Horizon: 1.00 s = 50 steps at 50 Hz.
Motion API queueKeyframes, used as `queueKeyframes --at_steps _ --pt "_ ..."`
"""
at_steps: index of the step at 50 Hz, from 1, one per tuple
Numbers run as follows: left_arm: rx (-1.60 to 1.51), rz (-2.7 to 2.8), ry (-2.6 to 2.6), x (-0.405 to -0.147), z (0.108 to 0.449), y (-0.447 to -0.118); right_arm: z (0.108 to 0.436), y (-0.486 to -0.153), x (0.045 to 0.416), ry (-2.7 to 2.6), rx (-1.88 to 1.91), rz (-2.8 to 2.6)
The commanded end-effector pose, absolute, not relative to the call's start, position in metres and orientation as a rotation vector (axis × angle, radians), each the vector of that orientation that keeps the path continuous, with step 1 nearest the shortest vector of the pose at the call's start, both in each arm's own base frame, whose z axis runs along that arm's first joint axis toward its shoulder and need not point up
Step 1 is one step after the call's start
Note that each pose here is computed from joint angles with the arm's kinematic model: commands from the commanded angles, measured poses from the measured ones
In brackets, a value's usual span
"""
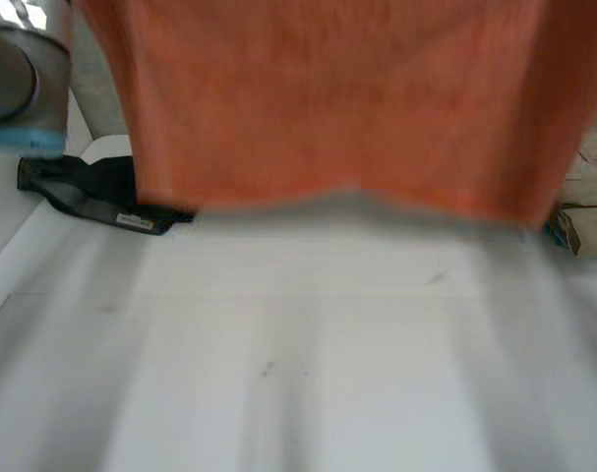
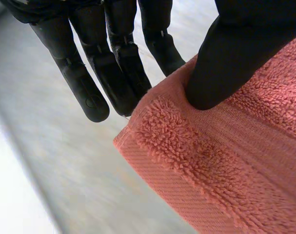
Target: Fold the laundry.
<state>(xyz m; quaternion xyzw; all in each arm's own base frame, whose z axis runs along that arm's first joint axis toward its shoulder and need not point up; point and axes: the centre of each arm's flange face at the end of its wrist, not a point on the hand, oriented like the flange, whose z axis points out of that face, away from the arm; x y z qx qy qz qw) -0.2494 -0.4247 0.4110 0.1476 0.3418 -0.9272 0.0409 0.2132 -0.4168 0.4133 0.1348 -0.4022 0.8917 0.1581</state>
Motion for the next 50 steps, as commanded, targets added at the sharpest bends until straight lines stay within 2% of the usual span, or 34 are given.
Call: queueKeyframes --at_steps 1,4,8,11,12,16,23,26,27,30,31,35,37,42,45,50 --pt "0.33 -2.86 1.064 -0.234 0.41 -0.418 0.425 -0.414 0.211 -1.048 0.354 2.625" --pt "0.396 -2.802 1.214 -0.236 0.379 -0.417 0.404 -0.418 0.211 -1.12 0.428 2.596" --pt "0.507 -2.686 1.457 -0.238 0.32 -0.41 0.357 -0.419 0.219 -1.33 0.625 2.523" --pt "0.563 -2.627 1.569 -0.237 0.293 -0.401 0.324 -0.419 0.218 -1.482 0.731 2.452" --pt "0.611 -2.589 1.643 -0.238 0.275 -0.394 0.299 -0.418 0.216 -1.595 0.793 2.385" --pt "0.743 -2.47 1.839 -0.241 0.227 -0.372 0.241 -0.407 0.215 -1.842 0.93 2.226" --pt "0.936 -2.134 2.076 -0.23 0.176 -0.323 0.184 -0.382 0.187 -2.069 1.018 1.91" --pt "1.069 -1.926 2.113 -0.22 0.172 -0.289 0.174 -0.364 0.177 -2.139 1.088 1.754" --pt "1.141 -1.819 2.129 -0.214 0.173 -0.269 0.179 -0.349 0.173 -2.154 1.135 1.665" --pt "1.21 -1.659 2.162 -0.203 0.18 -0.239 0.194 -0.318 0.166 -2.169 1.237 1.513" --pt "1.243 -1.544 2.198 -0.195 0.184 -0.217 0.199 -0.296 0.158 -2.192 1.303 1.391" --pt "1.282 -1.355 2.287 -0.182 0.196 -0.175 0.21 -0.253 0.141 -2.215 1.441 1.154" --pt "1.301 -1.335 2.298 -0.181 0.2 -0.167 0.214 -0.245 0.139 -2.196 1.474 1.131" --pt "1.281 -1.429 2.241 -0.185 0.204 -0.179 0.217 -0.259 0.14 -2.11 1.393 1.268" --pt "1.264 -1.491 2.192 -0.193 0.194 -0.203 0.212 -0.271 0.143 -2.079 1.348 1.337" --pt "1.229 -1.619 2.095 -0.21 0.18 -0.253 0.185 -0.31 0.163 -1.965 1.35 1.465"
